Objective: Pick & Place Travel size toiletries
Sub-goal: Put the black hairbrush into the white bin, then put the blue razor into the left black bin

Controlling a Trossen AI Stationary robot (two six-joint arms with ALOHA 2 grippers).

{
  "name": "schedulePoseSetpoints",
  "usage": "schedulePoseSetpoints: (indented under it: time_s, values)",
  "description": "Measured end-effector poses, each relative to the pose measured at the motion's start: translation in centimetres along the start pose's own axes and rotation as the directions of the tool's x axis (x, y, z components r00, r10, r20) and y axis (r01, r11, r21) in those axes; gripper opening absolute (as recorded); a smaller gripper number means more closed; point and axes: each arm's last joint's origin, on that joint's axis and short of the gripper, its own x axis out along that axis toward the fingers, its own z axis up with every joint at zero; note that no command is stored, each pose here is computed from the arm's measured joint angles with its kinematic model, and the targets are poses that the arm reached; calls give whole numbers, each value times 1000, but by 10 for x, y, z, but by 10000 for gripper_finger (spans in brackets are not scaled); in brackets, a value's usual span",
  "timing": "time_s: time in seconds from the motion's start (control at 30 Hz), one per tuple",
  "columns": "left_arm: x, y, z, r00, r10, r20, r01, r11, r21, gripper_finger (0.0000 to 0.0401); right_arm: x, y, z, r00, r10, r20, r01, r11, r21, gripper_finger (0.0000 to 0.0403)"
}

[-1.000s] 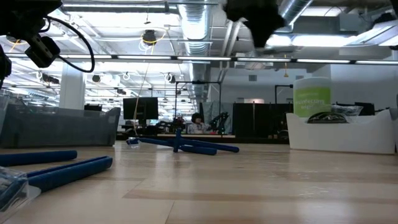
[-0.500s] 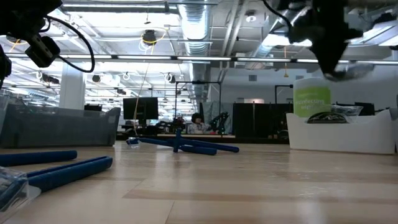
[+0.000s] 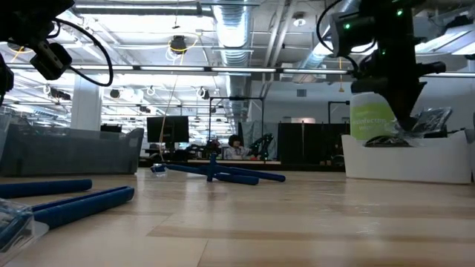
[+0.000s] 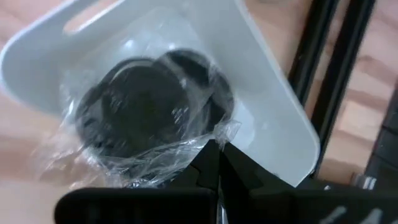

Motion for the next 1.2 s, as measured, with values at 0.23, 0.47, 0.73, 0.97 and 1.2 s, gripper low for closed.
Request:
schedulePoseSetpoints:
  time_s: [0.23, 0.47, 0.73, 0.97, 1.2]
  values:
    - [0, 0, 0, 1000, -2, 4, 2, 1000, -4, 2, 3, -1, 9, 999, -11, 53, 8, 999, 44, 27]
    - [0, 0, 0, 1000, -1, 4, 1, 1000, -4, 2, 3, 2, 13, 996, 29, 79, -31, 999, 24, 103]
    - [0, 0, 0, 1000, -2, 4, 2, 1000, -4, 2, -15, 11, 25, 972, 161, 170, -159, 987, -23, 175]
    - [0, 0, 0, 1000, -2, 4, 2, 1000, -5, 2, -57, 22, 22, 907, 327, 266, -289, 942, -171, 185]
    - [0, 0, 1, 1000, -2, 4, 2, 1000, -5, 2, -60, 38, -12, 893, 401, 202, -324, 887, -330, 146]
